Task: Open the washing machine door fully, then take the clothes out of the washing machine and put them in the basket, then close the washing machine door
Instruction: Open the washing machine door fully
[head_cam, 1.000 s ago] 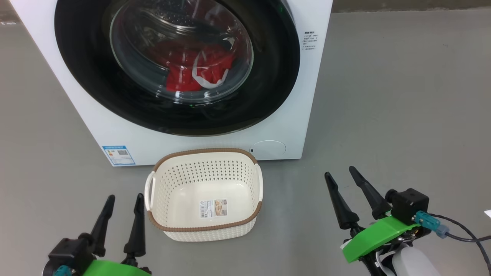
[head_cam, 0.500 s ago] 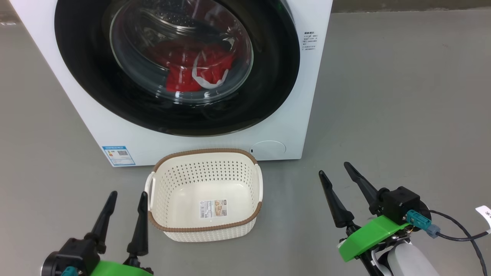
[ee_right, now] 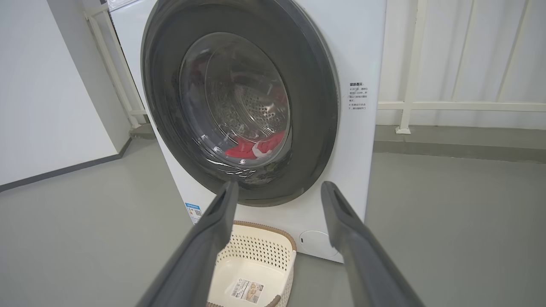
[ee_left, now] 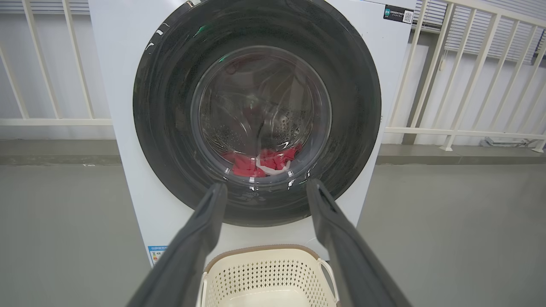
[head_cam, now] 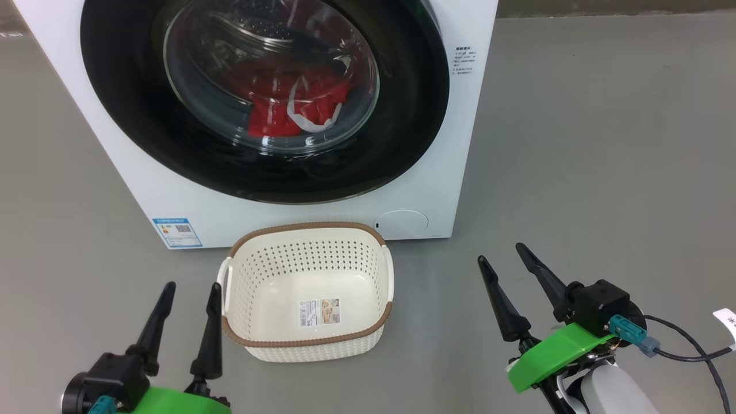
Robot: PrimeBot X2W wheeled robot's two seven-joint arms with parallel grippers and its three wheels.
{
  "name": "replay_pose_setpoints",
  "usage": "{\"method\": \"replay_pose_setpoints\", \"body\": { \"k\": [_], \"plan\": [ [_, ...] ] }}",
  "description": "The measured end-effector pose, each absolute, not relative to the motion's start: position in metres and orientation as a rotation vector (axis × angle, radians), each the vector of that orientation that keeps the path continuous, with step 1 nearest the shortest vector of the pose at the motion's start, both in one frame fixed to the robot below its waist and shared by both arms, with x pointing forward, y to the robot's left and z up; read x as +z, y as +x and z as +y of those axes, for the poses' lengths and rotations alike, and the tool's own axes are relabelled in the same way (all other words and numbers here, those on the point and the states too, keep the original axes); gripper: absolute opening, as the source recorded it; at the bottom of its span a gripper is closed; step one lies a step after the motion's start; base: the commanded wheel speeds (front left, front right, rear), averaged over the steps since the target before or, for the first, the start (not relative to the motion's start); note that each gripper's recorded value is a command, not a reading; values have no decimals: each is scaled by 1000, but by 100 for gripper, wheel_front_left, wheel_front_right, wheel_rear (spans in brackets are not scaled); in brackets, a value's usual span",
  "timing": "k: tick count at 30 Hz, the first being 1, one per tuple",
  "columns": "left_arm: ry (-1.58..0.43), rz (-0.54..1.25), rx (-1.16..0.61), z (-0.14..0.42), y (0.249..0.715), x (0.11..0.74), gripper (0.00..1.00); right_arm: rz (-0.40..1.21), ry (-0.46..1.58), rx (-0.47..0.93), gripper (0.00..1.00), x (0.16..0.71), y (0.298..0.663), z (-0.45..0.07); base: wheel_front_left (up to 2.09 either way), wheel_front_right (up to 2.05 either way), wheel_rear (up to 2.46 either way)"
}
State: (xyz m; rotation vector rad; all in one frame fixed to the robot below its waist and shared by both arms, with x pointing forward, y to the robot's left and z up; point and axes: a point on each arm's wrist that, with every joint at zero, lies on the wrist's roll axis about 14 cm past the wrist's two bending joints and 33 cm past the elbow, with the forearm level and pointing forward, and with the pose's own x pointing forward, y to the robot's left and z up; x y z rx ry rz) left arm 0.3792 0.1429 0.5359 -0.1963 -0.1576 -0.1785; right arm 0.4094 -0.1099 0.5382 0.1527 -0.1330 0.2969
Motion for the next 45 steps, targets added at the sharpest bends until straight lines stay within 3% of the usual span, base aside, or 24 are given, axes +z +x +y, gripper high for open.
{"method": "replay_pose_setpoints", "body": {
  "k": [21,35,36,38,40,43,45],
  "plan": [
    [-198,-124,-192,138,384,525,100,-125,181,278,100,535,422,-116,0,0,0],
    [-182,-106,-196,140,401,518,100,-185,219,266,98,556,463,-126,0,0,0],
    [-181,-107,-196,141,403,518,100,-190,224,263,86,558,466,-127,0,0,0],
    [-177,-106,-193,143,406,517,100,-201,233,254,48,561,474,-132,0,0,0],
    [-175,-105,-189,144,410,516,100,-212,249,245,36,564,481,-136,0,0,0],
    [-174,-95,-180,147,413,512,100,-229,293,248,6,570,491,-136,0,0,0],
    [-173,-92,-175,149,416,510,100,-233,320,249,0,571,498,-137,0,0,0]
  ]
}}
